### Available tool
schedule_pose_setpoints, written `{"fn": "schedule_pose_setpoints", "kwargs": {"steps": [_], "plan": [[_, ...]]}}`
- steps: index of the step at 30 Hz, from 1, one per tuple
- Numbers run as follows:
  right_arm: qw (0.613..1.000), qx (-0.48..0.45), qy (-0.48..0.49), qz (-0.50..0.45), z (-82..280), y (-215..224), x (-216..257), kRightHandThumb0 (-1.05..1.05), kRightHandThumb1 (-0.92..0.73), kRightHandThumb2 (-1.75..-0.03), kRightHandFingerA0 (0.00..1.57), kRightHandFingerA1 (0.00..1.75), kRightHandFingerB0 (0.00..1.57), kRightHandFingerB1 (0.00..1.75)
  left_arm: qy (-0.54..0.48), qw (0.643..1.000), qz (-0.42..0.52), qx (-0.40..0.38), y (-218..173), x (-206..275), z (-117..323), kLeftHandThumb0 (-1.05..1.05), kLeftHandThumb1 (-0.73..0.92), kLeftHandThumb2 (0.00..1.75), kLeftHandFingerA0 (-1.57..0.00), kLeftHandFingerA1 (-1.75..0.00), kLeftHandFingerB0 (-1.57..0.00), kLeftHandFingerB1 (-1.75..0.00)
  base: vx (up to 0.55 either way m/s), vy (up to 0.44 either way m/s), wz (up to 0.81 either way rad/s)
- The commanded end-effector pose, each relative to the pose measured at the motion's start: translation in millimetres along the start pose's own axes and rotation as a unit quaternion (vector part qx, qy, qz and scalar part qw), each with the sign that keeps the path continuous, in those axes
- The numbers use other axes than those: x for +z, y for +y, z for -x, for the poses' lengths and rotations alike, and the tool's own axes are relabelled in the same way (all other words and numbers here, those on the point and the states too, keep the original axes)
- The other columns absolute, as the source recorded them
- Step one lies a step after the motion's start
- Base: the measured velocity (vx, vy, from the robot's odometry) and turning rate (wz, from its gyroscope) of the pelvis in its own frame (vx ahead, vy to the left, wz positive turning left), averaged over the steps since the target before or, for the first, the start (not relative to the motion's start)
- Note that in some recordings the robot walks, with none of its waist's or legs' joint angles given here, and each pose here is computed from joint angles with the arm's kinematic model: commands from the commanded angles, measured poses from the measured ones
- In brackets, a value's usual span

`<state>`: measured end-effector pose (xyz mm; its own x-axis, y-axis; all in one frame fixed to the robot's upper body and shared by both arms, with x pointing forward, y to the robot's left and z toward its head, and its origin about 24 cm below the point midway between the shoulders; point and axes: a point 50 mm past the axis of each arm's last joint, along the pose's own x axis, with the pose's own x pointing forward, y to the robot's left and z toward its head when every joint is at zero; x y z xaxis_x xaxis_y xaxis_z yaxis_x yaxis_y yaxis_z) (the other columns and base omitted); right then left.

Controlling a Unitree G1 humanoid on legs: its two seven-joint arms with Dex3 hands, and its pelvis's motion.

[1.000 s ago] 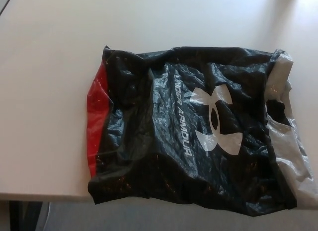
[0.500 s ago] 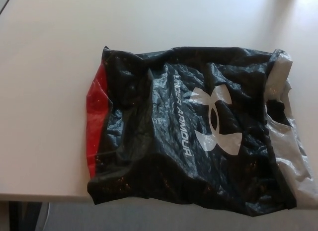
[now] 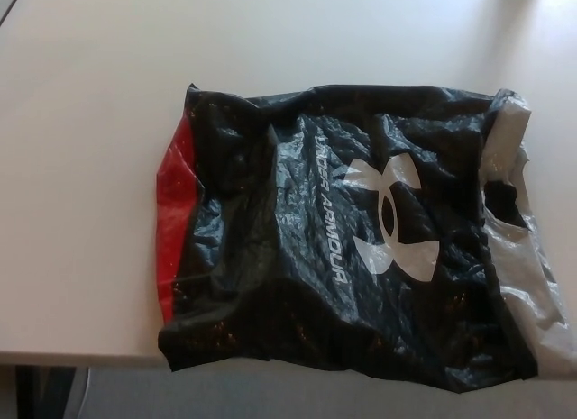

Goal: A plastic bag is kept in the middle of the desk and the robot uses both its hands to grab the bag from the left and right and brings its hands close together to compress the bag

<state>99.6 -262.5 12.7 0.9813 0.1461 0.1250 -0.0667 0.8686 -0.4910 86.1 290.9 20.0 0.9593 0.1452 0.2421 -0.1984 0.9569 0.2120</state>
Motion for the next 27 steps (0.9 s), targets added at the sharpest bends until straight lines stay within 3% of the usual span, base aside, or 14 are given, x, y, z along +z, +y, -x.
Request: {"fn": "schedule_pose_setpoints", "kwargs": {"steps": [1,3,6,7,9,10,13,14,15,19,20,21,25,27], "plan": [[1.0,-0.009,0.0,-0.006,0.0,-1.9,0.9,-1.0,-0.79,-1.04,0.0,0.04,0.0,0.01,-0.021,1.0,-0.011,-0.001,2.9,5.1,-1.1,-0.74,0.74,1.09,-0.05,-0.44,-0.12,-0.45,0.0,0.0,0.0],[1.0,-0.009,0.002,-0.005,0.2,-1.7,0.8,-1.0,-0.79,-1.03,0.0,0.03,0.0,0.0,-0.019,1.0,-0.007,-0.001,2.6,5.5,-1.1,-0.34,0.57,1.13,-0.01,-0.49,0.0,-0.47,0.0,0.0,0.0],[1.0,-0.007,0.003,-0.006,1.0,-1.0,1.3,-0.99,-0.8,-1.04,0.0,0.04,0.0,0.0,-0.017,1.0,-0.001,-0.003,2.1,6.4,-1.2,-0.76,0.92,0.7,-0.12,-0.31,-0.16,-0.29,0.0,0.0,0.0],[1.0,-0.008,0.001,-0.002,0.8,-1.2,1.6,-0.97,-0.79,-1.05,0.0,0.06,0.0,0.03,-0.02,1.0,-0.006,-0.002,2.7,6.0,-1.3,-0.72,0.73,1.08,-0.04,-0.44,-0.12,-0.45,0.0,0.0,0.0],[1.0,-0.008,0.0,-0.002,0.8,-1.2,1.6,-0.95,-0.79,-1.04,0.0,0.07,0.0,0.04,-0.021,1.0,-0.008,-0.004,3.3,6.1,-1.2,-0.76,0.75,1.08,-0.04,-0.43,-0.12,-0.44,0.0,0.0,0.0],[1.0,-0.009,0.001,-0.006,0.8,-1.0,1.4,-0.96,-0.78,-1.04,0.0,0.06,0.0,0.04,-0.02,1.0,-0.007,-0.004,3.3,6.0,-1.0,-0.72,0.92,0.69,-0.12,-0.3,-0.16,-0.29,0.0,0.0,0.0],[1.0,-0.01,-0.001,-0.01,-0.2,-0.4,1.7,-0.97,-0.78,-1.03,0.0,0.05,0.0,0.02,-0.018,1.0,-0.011,-0.003,3.0,6.3,-0.7,-0.72,0.92,0.71,-0.12,-0.3,-0.15,-0.29,0.0,0.0,0.0],[1.0,-0.01,0.002,-0.011,-0.2,-0.3,1.4,-0.99,-0.78,-1.03,0.0,0.03,0.0,0.0,-0.019,1.0,-0.01,-0.002,3.0,6.0,-0.6,-0.75,0.74,1.09,-0.05,-0.43,-0.12,-0.44,0.0,0.0,0.0],[1.0,-0.008,0.001,-0.009,-0.2,-0.4,1.3,-0.99,-0.79,-1.03,0.0,0.04,0.0,0.0,-0.023,1.0,-0.009,-0.001,3.0,6.3,-0.8,-0.34,0.58,1.14,-0.01,-0.49,0.0,-0.47,0.0,0.0,0.0],[1.0,-0.011,0.004,-0.01,0.2,-0.4,0.9,-1.0,-0.79,-1.04,0.0,0.03,0.0,0.0,-0.021,1.0,-0.008,-0.005,3.3,6.3,-1.0,-0.74,0.92,0.7,-0.13,-0.31,-0.16,-0.28,0.0,0.0,0.0],[1.0,-0.009,0.004,-0.004,0.3,-0.9,0.9,-0.98,-0.79,-1.04,0.0,0.05,0.0,0.02,-0.018,1.0,-0.006,-0.002,2.9,6.0,-1.1,-0.34,0.57,1.13,-0.01,-0.5,0.0,-0.47,0.0,0.0,0.0],[1.0,-0.008,0.003,-0.002,0.5,-1.2,1.0,-0.97,-0.78,-1.03,0.0,0.05,0.0,0.01,-0.026,1.0,0.002,-0.002,2.6,5.8,-1.4,-0.73,0.73,1.07,-0.02,-0.43,-0.12,-0.45,0.0,0.0,0.0],[1.0,-0.013,0.002,0.003,0.1,-1.0,2.0,-0.96,-0.79,-1.05,0.0,0.07,0.0,0.04,-0.027,1.0,-0.004,0.002,2.0,7.4,-2.3,-0.34,0.58,1.14,0.0,-0.5,0.0,-0.47,0.0,0.0,0.0],[1.0,-0.013,-0.001,0.006,-0.2,-1.4,2.4,-0.94,-0.78,-1.05,0.0,0.09,0.0,0.07,-0.026,1.0,-0.006,-0.003,2.4,7.2,-2.3,-0.75,0.74,1.08,-0.04,-0.43,-0.11,-0.44,0.0,0.0,0.0]]}}
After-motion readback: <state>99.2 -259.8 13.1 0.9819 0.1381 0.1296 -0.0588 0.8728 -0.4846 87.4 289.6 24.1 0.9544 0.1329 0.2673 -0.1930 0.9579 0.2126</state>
